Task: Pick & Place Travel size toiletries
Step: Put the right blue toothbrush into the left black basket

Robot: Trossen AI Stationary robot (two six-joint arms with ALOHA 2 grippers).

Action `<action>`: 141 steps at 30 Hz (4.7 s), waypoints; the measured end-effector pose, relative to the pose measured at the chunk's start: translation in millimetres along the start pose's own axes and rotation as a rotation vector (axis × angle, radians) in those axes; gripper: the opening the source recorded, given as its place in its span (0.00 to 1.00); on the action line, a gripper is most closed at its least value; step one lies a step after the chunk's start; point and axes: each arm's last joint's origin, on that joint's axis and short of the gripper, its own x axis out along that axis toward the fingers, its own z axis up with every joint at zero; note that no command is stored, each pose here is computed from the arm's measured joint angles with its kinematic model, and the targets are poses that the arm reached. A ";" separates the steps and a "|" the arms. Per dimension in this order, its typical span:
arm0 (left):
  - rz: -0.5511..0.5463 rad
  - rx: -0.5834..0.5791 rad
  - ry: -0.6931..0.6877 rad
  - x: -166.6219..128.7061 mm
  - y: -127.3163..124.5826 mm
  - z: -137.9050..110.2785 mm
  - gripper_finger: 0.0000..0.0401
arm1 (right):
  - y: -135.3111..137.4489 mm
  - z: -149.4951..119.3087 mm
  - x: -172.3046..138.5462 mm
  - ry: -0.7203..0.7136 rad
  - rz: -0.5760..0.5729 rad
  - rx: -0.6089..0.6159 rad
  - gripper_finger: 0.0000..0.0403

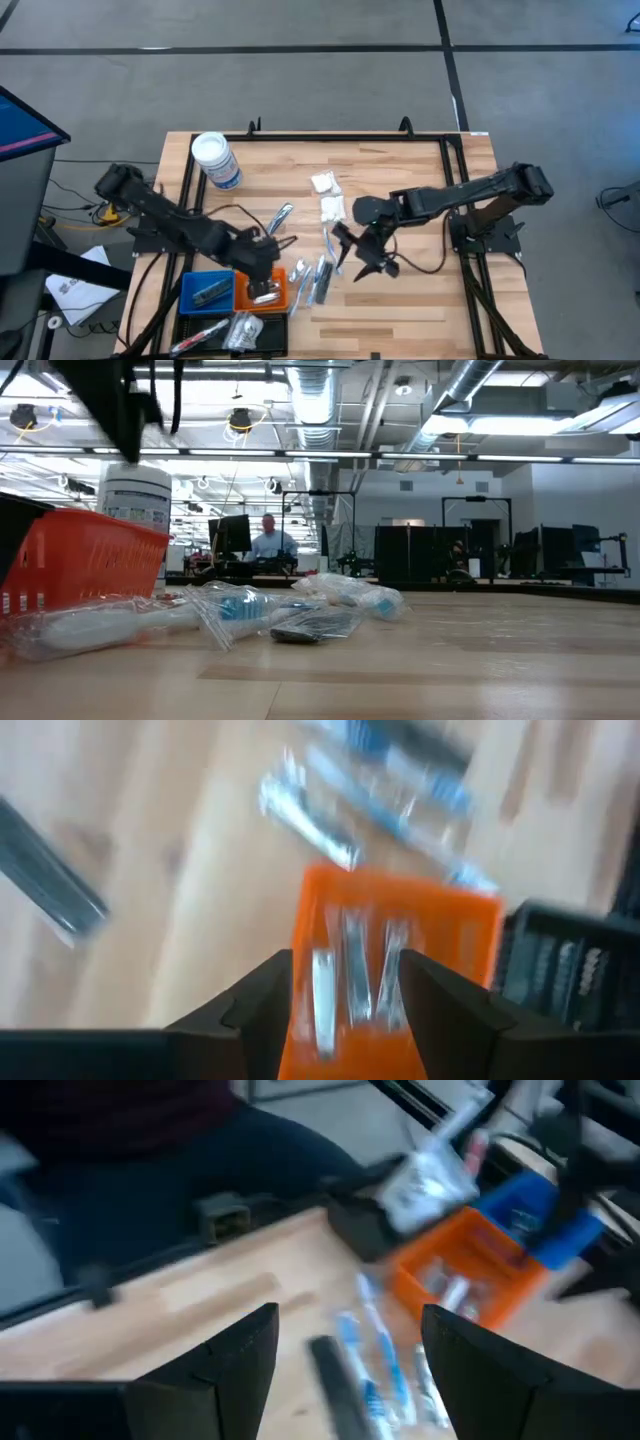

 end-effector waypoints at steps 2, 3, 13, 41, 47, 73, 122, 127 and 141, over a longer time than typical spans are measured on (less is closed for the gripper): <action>0.018 0.009 -0.113 -16.1 -0.4 -2.4 0.43 | 4.9 1.4 -8.3 -0.032 -0.012 -0.020 0.59; 0.024 0.012 -0.164 -22.2 0.0 -4.3 0.43 | 8.3 -0.6 -13.1 -0.040 -0.022 -0.022 0.59; 0.034 -0.017 -0.491 -28.9 13.3 -30.0 0.42 | 14.2 -42.6 -66.1 -0.205 -0.415 0.226 0.59; 0.272 0.107 -0.638 12.6 41.1 -57.2 0.40 | -27.7 -122.2 7.4 -0.102 -0.356 0.928 0.53; 0.275 0.123 -0.634 14.8 41.9 -58.7 0.40 | -6.6 -89.5 32.1 -0.187 -0.242 0.935 0.49; 0.054 0.168 -0.640 8.7 20.1 -66.2 0.39 | 3.4 -123.5 55.5 0.316 -0.689 1.335 0.43; 0.013 0.145 -0.665 20.5 23.7 -73.6 0.39 | -9.9 -85.2 115.4 0.541 -0.795 1.183 0.53; 0.012 0.144 -0.665 20.4 23.6 -73.5 0.39 | -9.7 -88.8 120.5 0.538 -0.800 1.197 0.53; 0.002 0.141 -0.671 22.2 24.1 -74.6 0.39 | -12.1 -110.6 136.5 0.565 -0.764 1.272 0.47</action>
